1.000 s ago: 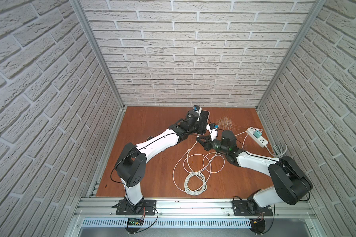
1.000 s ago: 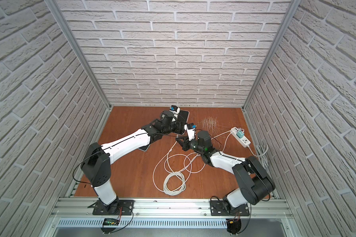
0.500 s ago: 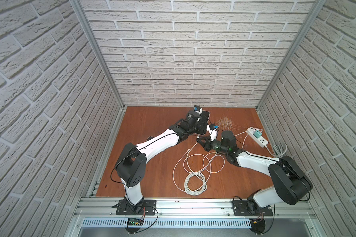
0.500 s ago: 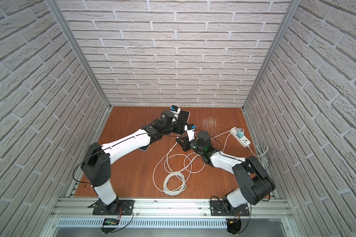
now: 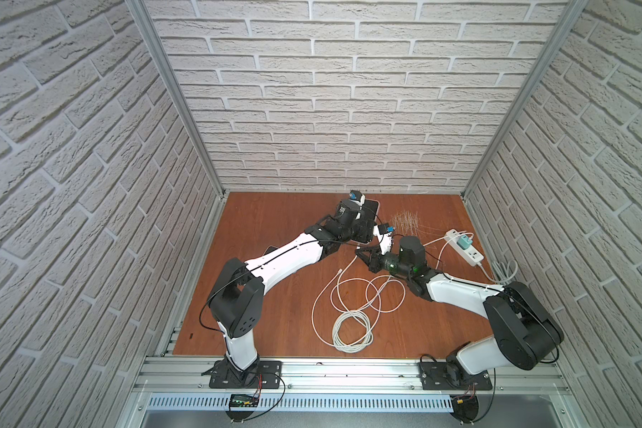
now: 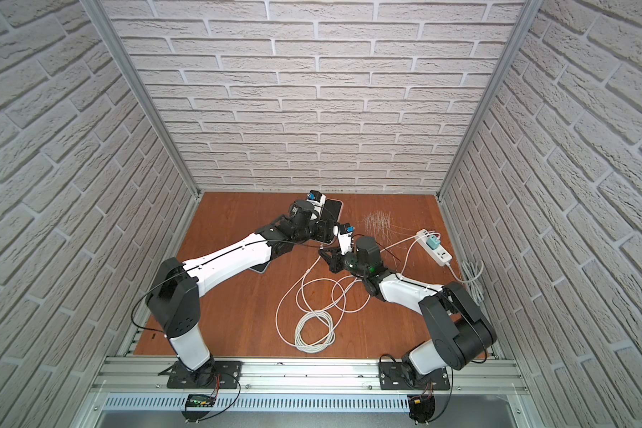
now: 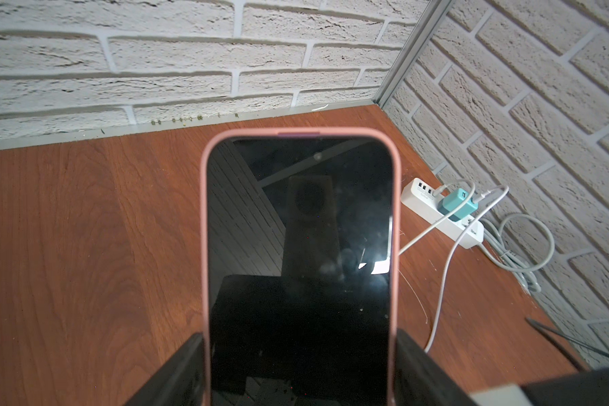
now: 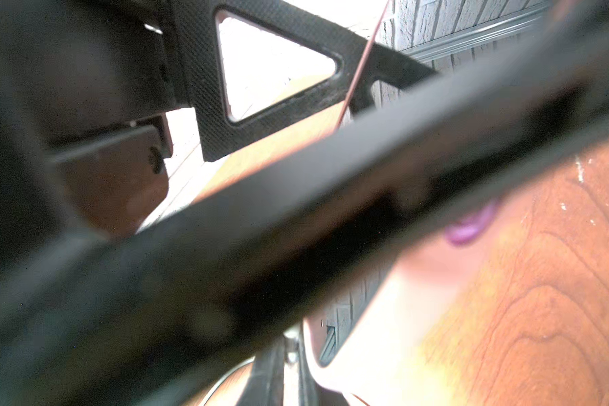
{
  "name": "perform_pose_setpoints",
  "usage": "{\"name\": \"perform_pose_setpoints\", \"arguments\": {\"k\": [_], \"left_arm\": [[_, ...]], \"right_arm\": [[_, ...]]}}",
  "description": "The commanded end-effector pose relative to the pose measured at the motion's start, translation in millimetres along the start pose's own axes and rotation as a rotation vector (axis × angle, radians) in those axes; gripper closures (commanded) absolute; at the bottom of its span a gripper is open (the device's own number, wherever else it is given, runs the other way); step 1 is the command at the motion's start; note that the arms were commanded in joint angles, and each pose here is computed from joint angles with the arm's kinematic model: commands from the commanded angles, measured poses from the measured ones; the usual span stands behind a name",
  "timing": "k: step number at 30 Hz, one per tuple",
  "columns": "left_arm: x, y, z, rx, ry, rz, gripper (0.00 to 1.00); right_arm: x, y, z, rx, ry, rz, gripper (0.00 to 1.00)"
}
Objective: Plug the charging cable into the phone
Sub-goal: Insert the charging cable into the phone.
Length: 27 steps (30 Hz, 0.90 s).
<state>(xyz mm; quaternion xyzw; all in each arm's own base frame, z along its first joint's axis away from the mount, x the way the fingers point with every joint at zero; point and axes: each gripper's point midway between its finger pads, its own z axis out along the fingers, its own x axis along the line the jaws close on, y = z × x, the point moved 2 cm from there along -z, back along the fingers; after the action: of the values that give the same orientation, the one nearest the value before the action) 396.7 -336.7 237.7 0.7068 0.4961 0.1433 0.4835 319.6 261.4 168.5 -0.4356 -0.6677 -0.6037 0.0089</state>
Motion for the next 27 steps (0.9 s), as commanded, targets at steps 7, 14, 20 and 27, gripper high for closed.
{"name": "perform_pose_setpoints", "arguments": {"k": [7,14,20,27], "left_arm": [[-19,36,-17,-0.131,-0.070,0.013,1.00],[-22,35,-15,-0.127,-0.085,0.015,1.00],[-26,33,-14,-0.116,-0.109,0.020,1.00],[-30,30,-8,-0.092,-0.124,0.035,1.00]], "right_arm": [[-3,10,1,-0.026,-0.008,0.015,0.97],[-4,11,2,-0.028,-0.007,0.018,0.97],[-5,13,2,-0.037,-0.011,0.019,0.97],[-6,16,-1,-0.052,-0.013,0.020,0.97]]}}
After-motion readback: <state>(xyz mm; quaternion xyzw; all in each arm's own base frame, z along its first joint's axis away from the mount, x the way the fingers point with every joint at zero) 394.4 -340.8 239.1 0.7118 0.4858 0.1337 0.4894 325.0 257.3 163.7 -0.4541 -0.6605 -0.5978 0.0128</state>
